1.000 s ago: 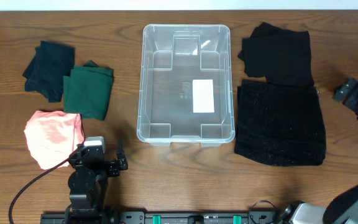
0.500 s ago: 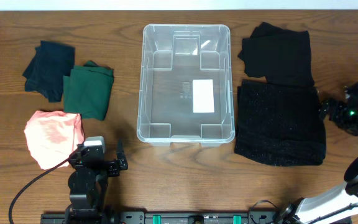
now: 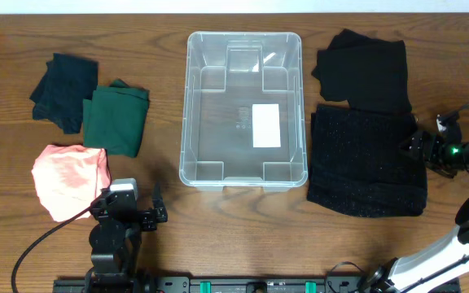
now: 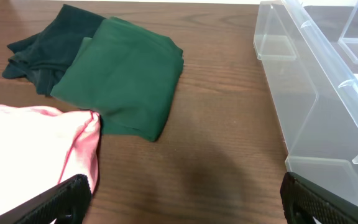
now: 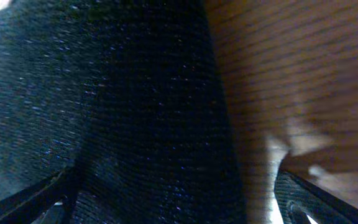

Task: Pack container

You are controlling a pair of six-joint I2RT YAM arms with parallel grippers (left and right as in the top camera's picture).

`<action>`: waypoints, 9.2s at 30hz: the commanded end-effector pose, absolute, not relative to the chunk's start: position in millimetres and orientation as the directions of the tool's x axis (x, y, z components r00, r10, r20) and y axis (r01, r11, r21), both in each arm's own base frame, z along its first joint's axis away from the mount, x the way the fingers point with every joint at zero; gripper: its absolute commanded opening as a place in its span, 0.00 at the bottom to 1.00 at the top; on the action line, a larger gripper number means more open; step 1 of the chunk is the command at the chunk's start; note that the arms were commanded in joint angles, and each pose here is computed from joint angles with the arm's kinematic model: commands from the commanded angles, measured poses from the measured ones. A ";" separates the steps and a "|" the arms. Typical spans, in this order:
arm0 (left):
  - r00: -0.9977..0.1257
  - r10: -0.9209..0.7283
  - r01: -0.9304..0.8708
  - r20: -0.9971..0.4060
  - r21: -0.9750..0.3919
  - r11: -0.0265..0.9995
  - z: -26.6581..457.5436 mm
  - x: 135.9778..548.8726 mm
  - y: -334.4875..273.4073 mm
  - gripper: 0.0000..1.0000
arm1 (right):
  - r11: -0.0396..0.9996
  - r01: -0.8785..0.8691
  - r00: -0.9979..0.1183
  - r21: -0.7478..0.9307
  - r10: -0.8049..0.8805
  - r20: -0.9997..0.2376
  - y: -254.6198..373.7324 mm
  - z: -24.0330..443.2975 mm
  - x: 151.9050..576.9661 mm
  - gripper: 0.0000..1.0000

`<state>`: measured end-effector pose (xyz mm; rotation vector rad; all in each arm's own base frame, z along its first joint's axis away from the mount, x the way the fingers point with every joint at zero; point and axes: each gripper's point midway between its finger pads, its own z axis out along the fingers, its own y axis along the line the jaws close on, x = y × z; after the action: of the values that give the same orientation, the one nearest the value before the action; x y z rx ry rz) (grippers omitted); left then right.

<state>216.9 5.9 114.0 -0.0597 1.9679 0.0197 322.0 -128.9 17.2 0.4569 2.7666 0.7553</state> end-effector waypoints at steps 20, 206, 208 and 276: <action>-0.399 -0.038 -0.057 -0.916 -0.017 0.998 106.2 216.6 6.8 0.98 | 0.692 0.366 -0.918 0.623 0.377 0.121 -83.6 -0.5 291.2 0.99; -0.400 -0.038 -0.057 -0.916 -0.017 0.998 106.2 216.6 6.8 0.98 | 0.976 -0.202 -0.515 0.077 -0.039 -0.856 220.7 204.6 445.4 0.01; -0.400 -0.038 -0.057 -0.916 -0.017 0.998 106.2 216.6 6.8 0.98 | 0.977 -0.198 -0.527 0.073 -0.043 -0.849 224.3 184.8 455.6 0.01; -0.399 -0.038 -0.057 -0.916 -0.017 0.998 106.2 216.6 6.8 0.98 | 0.698 -0.630 -0.709 0.341 -0.336 -0.621 383.3 119.5 372.4 0.01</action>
<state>216.9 5.9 113.8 -0.0597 1.9683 0.0197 353.1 378.9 53.3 -0.7895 2.5196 0.6885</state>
